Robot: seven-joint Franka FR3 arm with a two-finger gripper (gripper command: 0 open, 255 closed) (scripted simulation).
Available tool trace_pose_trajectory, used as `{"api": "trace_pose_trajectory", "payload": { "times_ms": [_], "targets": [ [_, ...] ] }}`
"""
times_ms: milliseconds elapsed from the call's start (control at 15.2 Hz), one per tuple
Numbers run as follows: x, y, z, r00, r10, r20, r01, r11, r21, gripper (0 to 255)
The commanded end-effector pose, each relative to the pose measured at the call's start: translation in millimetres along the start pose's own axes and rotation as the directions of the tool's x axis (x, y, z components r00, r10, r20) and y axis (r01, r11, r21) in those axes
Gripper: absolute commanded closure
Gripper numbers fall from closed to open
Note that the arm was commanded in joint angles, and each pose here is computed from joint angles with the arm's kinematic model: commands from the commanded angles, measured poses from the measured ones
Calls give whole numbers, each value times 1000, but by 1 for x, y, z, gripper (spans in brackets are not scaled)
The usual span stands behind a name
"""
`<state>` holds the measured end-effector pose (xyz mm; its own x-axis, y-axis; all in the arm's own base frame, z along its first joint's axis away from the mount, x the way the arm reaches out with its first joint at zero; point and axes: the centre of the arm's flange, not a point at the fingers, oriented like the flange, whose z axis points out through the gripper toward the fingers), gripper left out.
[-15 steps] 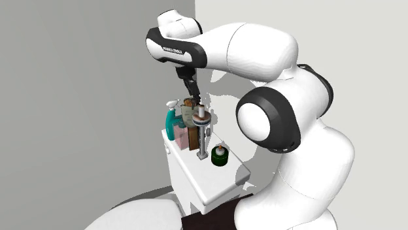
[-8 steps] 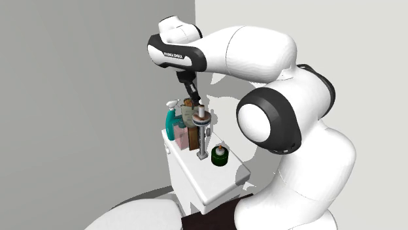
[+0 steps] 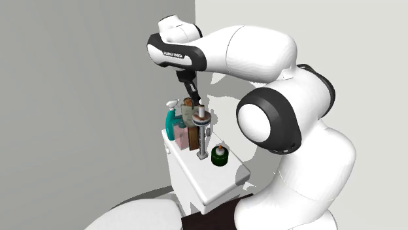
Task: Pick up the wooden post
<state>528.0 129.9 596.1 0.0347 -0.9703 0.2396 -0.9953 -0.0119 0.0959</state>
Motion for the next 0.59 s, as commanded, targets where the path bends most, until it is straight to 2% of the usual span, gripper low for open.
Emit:
{"api": "trace_pose_trajectory", "payload": {
  "times_ms": [0, 528],
  "targets": [
    [2, 1, -7, 1000, 0, 0, 0, 1000, 0, 255],
    [12, 5, -48, 1000, 0, 0, 0, 1000, 0, 255]
  ]
}}
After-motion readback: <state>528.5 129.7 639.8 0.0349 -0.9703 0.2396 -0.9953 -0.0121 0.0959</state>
